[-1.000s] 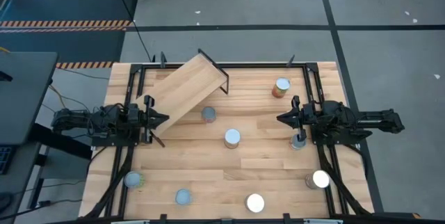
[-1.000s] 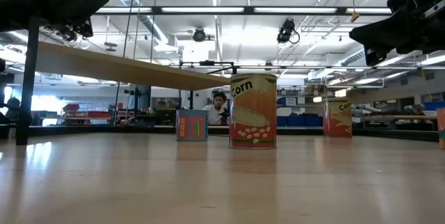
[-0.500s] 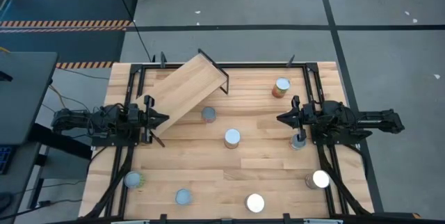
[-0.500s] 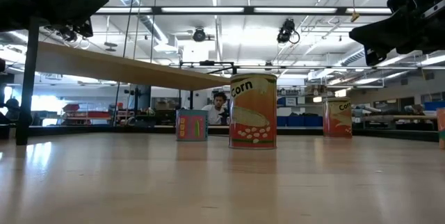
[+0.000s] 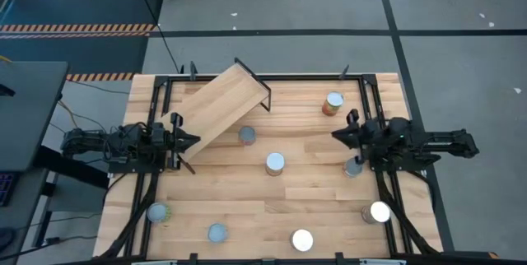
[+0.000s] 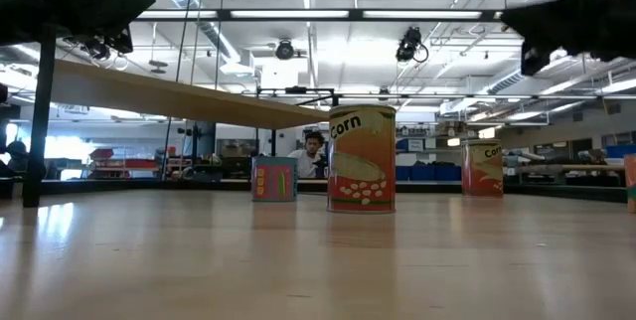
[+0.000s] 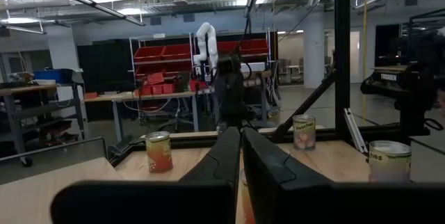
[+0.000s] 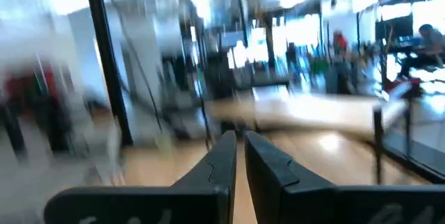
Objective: Pick and place cans onto a shelf
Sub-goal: Put the right large canned corn on the shelf
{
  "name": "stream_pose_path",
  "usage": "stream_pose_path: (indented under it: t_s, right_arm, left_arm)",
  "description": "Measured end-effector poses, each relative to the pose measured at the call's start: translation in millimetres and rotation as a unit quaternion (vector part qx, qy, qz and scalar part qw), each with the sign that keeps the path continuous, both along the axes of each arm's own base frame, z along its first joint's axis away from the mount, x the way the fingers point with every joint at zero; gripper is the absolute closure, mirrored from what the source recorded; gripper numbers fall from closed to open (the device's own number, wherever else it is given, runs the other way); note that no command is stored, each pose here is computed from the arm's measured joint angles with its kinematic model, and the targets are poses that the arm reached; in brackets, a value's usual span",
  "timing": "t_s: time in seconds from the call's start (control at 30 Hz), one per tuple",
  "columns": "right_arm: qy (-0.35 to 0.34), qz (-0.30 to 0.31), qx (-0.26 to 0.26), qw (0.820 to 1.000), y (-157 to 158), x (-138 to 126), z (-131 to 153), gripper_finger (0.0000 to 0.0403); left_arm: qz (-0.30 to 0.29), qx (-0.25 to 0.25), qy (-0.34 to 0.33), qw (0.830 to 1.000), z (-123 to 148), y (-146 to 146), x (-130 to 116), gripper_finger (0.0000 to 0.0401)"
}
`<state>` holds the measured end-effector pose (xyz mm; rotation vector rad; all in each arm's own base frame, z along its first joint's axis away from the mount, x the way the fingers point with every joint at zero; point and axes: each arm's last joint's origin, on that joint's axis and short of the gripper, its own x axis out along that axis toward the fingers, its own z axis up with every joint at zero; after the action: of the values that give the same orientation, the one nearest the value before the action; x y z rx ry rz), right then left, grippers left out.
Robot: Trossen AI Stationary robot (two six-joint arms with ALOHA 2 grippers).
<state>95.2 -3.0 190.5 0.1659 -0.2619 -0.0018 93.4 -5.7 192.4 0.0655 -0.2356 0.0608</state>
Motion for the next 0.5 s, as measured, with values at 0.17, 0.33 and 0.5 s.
stream_pose_path:
  t_s: [0.17,0.33,0.5]
  right_arm:
    - [-0.033,-0.093,0.11,0.989,-7,-4,17,0.0371]
    - [0.071,-0.16,0.143,0.974,-11,-2,46,0.0395]
    - [0.222,-0.223,0.153,0.937,-18,11,65,0.0393]
  left_arm:
    - [0.0,0.0,0.0,1.0,0,0,0,0.0376]
    - [0.0,0.0,0.001,1.0,0,0,0,0.0376]
    - [0.0,0.0,0.002,1.0,0,0,0,0.0376]
